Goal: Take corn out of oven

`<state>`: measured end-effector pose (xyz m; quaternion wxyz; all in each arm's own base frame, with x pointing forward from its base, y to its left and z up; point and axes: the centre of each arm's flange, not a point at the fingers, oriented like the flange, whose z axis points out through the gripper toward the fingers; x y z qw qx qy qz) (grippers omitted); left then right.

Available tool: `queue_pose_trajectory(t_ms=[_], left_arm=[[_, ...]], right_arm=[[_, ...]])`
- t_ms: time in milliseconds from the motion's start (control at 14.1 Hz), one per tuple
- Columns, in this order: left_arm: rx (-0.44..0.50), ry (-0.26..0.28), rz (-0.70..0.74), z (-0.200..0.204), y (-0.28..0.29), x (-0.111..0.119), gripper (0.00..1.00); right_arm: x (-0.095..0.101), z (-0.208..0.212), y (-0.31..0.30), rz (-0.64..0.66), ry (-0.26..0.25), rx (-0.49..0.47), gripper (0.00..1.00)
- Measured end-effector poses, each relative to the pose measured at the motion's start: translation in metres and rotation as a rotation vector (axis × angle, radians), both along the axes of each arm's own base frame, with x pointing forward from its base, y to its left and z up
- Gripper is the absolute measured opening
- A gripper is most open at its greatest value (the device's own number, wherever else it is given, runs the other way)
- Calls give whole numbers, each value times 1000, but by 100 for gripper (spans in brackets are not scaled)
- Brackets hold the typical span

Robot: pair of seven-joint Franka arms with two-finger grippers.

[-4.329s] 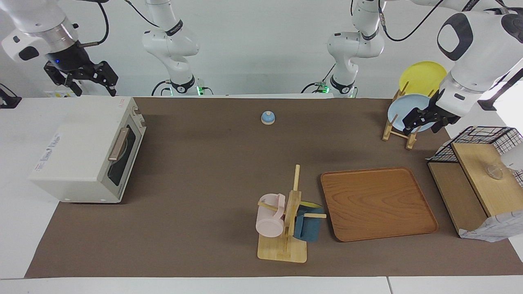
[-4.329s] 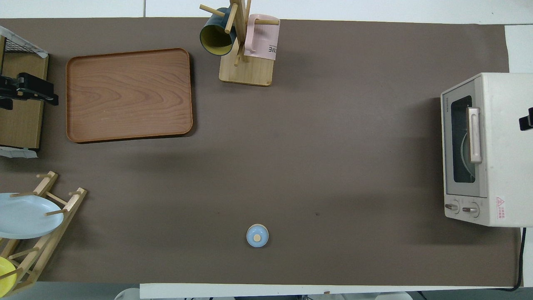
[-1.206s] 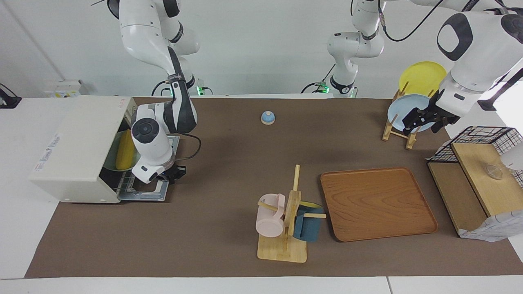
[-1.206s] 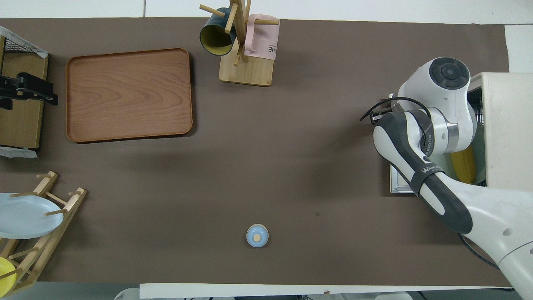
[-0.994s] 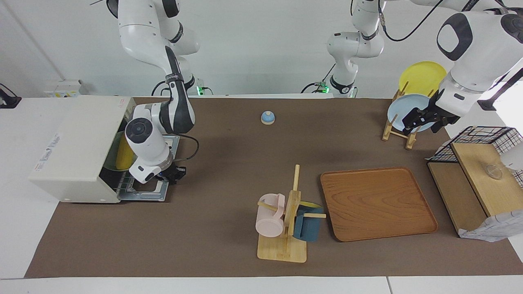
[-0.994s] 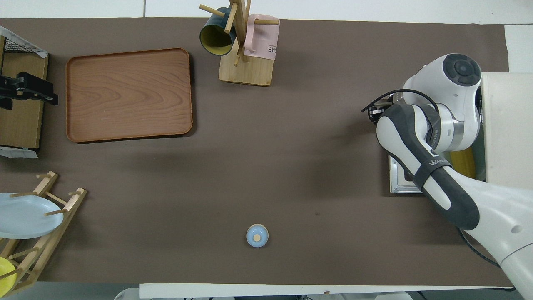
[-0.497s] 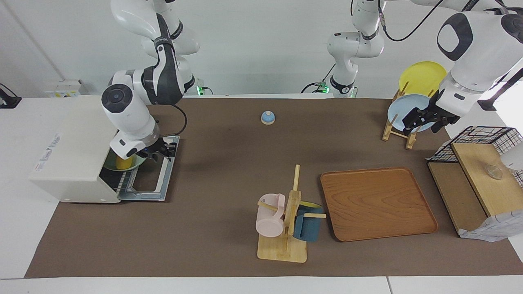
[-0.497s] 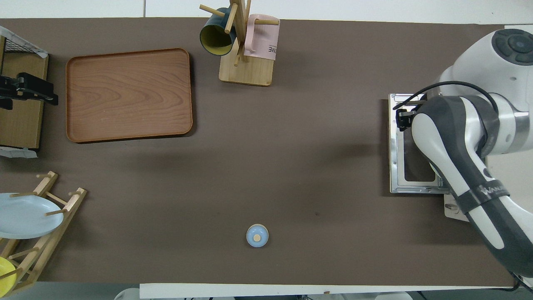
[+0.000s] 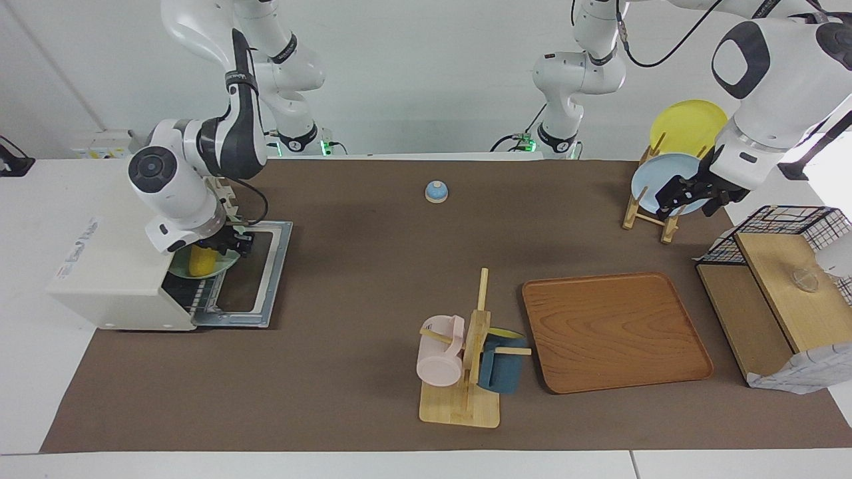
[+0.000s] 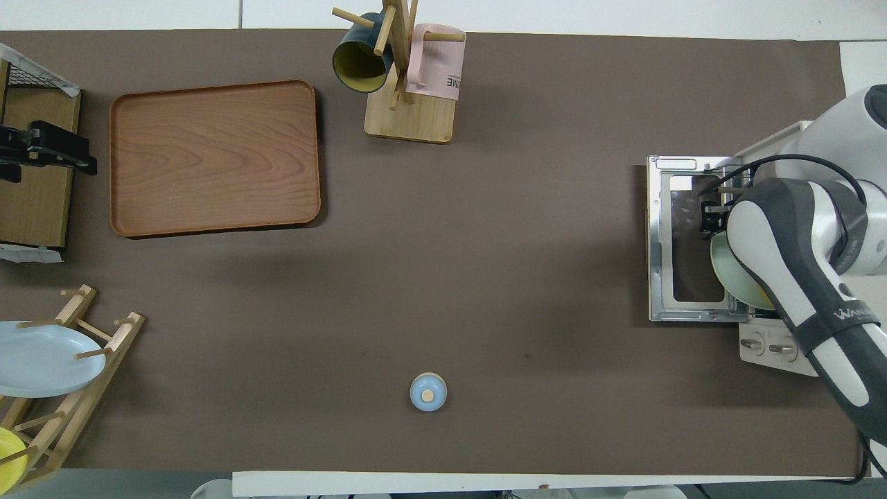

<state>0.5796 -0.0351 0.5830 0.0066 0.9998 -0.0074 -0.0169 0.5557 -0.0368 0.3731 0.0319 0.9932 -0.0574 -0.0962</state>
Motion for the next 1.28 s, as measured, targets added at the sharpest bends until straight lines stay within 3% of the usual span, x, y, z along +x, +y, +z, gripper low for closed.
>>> queue_pose_trajectory(t_ms=[213, 426, 639, 781, 994, 1277], left_arm=[[0, 0, 0, 0, 0, 0, 100], [0, 0, 0, 0, 0, 0, 100], [0, 0, 0, 0, 0, 0, 100], [0, 0, 0, 0, 0, 0, 100], [0, 0, 0, 0, 0, 0, 100], [0, 0, 0, 0, 0, 0, 100]], right_arm=[[-2, -8, 5, 10, -10, 1, 43], [-3, -8, 9, 26, -6, -9, 10], [1, 6, 47, 110, 1, -40, 7], [13, 30, 104, 125, 5, -60, 4], [36, 56, 251, 74, -4, -113, 3], [25, 0, 451, -37, -50, -143, 3]])
